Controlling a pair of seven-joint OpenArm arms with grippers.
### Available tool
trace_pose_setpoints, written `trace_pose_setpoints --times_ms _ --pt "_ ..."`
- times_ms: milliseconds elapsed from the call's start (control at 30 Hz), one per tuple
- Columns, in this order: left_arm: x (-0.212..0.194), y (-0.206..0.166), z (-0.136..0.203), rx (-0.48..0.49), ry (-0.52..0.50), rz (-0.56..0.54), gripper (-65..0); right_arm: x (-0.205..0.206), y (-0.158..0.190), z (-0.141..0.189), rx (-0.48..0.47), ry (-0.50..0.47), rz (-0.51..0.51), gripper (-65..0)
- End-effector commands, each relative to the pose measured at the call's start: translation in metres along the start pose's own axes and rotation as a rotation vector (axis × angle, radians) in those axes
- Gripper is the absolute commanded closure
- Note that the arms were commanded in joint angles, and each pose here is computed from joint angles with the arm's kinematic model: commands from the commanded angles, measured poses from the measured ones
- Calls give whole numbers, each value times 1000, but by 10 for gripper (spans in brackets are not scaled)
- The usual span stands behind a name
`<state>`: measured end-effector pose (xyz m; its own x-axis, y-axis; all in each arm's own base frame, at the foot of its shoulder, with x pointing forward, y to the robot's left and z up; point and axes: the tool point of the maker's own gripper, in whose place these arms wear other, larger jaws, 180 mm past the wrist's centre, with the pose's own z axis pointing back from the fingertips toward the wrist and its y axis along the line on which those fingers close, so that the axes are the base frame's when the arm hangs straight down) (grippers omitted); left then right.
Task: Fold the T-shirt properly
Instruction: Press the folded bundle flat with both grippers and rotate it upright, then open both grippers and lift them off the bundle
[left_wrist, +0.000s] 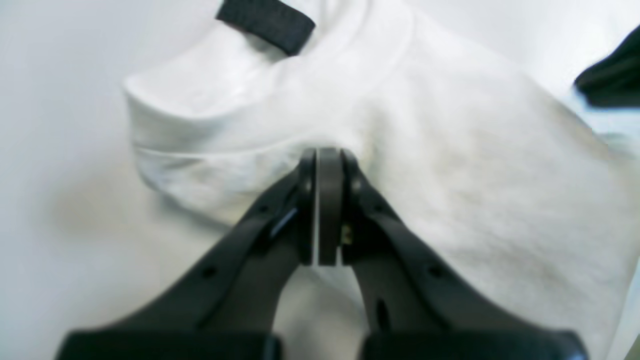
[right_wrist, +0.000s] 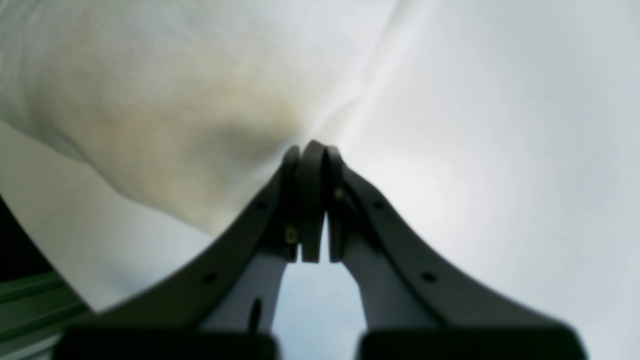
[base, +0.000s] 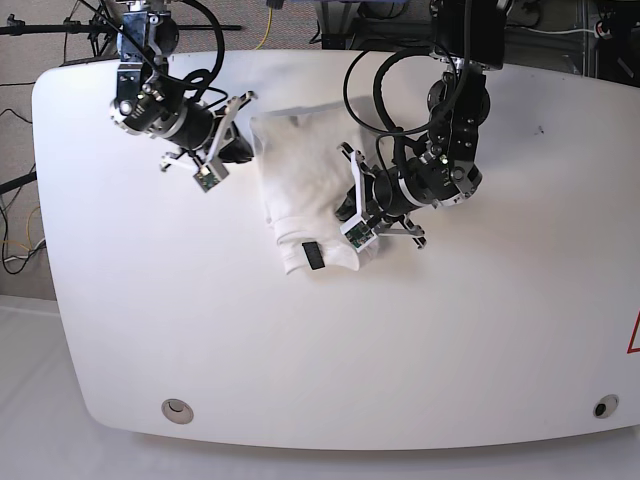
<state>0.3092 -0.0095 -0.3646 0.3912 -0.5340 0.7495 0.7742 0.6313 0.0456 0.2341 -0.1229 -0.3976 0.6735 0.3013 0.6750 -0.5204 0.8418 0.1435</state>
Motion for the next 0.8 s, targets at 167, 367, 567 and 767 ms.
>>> trace_pose_setpoints --times_ms 167,367,567,767 --pt "6 32 34 105 -51 -25 0 -23 -19 21 -49 56 19 0" --pt "-10 49 54 173 -30 -8 0 -52 -1 23 -6 121 9 0" --pt "-36 70 72 244 39 42 0 -63 15 31 10 141 7 0" --pt "-56 79 83 282 88 89 0 -47 44 33 73 109 79 0"
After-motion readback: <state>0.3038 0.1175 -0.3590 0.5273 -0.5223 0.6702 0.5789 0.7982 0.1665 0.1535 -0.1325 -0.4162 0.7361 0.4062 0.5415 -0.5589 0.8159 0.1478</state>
